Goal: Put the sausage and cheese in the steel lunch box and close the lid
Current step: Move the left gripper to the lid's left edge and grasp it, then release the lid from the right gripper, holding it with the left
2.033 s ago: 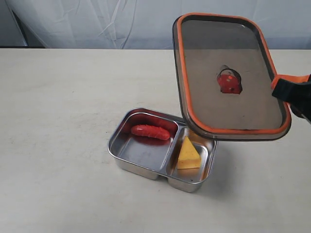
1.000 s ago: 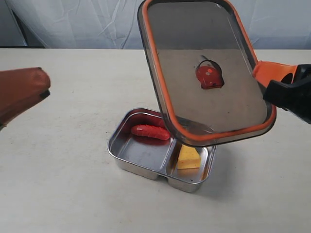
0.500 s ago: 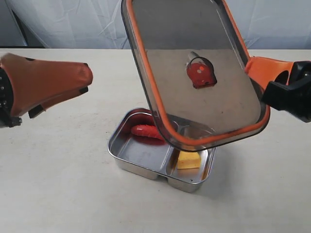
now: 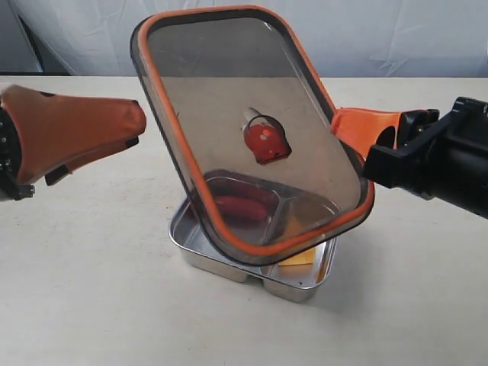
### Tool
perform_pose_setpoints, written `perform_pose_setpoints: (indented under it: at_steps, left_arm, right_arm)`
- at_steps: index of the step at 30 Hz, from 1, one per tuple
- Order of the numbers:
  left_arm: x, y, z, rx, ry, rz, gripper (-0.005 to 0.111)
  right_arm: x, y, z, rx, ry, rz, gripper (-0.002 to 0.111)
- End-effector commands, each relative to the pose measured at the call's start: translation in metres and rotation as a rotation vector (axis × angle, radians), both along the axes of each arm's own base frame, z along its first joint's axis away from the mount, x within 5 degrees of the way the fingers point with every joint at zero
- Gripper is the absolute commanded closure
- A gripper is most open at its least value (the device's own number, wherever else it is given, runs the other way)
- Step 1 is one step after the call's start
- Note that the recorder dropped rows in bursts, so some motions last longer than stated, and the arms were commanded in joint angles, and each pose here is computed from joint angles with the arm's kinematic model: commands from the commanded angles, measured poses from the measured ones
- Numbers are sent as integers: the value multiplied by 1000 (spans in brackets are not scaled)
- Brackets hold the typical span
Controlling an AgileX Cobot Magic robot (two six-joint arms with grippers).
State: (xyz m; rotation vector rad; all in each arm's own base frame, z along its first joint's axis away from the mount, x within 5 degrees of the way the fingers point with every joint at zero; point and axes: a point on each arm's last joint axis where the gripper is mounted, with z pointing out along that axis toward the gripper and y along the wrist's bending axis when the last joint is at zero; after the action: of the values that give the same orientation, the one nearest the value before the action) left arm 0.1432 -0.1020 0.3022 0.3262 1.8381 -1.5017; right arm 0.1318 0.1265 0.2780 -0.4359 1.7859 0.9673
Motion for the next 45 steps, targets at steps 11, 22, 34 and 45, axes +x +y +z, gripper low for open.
perform_pose_setpoints:
  at_steps: [11,22,34,45]
  left_arm:
    - [5,0,14,-18,-37,22,50]
    - [18,0,14,-9,-6,55,50]
    - [23,-1,10,-5,25,65,91]
    - [22,-1,10,-7,22,55,106]
  right_arm:
    - [-2,3,1,16,-15,38,108]
    - [-7,6,3,30,-33,102,108]
    - [-13,9,3,23,-33,181,108]
    - [-12,9,2,17,-29,174,108]
